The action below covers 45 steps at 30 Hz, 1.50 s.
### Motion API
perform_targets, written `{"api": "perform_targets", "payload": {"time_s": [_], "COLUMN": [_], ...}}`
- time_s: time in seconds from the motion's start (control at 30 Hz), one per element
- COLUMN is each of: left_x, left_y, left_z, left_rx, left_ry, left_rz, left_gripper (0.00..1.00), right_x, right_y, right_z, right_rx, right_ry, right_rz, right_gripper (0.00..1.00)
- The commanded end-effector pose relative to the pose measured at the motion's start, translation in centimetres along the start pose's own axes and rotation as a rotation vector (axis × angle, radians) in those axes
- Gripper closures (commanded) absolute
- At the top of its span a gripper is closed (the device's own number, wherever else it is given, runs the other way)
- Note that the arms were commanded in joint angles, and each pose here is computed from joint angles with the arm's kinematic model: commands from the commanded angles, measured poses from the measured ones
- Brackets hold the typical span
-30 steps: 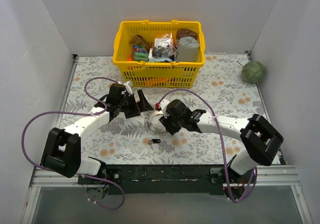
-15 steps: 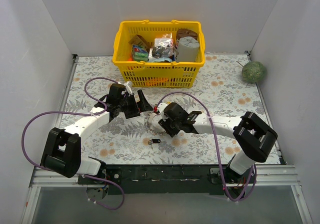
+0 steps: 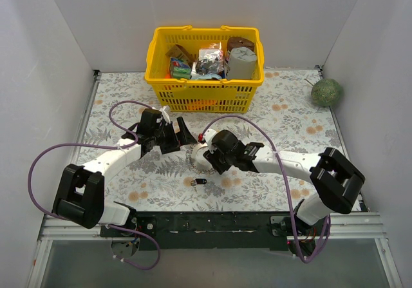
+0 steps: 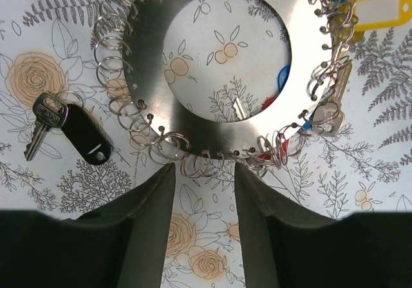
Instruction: Put the keys on the keyring
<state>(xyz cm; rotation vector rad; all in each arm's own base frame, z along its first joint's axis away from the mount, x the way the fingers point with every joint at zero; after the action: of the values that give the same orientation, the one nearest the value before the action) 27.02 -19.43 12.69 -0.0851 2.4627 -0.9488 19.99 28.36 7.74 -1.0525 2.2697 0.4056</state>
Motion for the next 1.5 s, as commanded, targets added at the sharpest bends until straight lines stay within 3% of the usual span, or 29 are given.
{"api": "perform_targets", "payload": {"time_s": [0.0,0.2,0.33,0.87,1.47], "left_x": [-0.4,-0.4,-0.4,-0.3,-0.1], "left_y": [-0.6,-0.6,-0.6,-0.6,-0.5], "left_z": [-0.7,-0.7,-0.7,-0.6,-0.5], "left_rx": [0.023,0.023,0.023,0.027,0.030], "left_ry": [-0.030,-0.026,-0.027,-0.017,-0.013], "left_rz": [0.015,0.017,0.014,0.016,0.011], "left_gripper": [0.02,0.02,0.02,0.02,0.02], "right_x": [-3.1,-3.0,-2.7,-2.1,0.0], "right_y": [0.4,1.3,1.3,0.5,-0.2], "right_z": [-1.4,-0.6,0.0,0.3,1.4], "right_rx": [-0.013,-0.067,-0.064,-0.037,-0.121], "right_ry": [-0.092,-0.094,-0.076,-0.062,-0.018], "right_rz": [-0.009,-0.009,0.019,0.244,0.349], "right_gripper": [0.50,0.54,0.62,0.61,0.61]}}
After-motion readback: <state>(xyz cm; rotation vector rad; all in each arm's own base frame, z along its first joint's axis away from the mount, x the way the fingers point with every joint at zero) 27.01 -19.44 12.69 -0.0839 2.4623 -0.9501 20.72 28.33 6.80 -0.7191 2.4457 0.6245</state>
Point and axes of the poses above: each gripper's point midway between its finger pads, its own z axis out along the fingers, its own y axis along the line the jaws close on, x = y × z, the point moved 3 cm from there along -z, back along the fingers, and after that the axes turned 4 degrees about z, right-handed, at the moved point
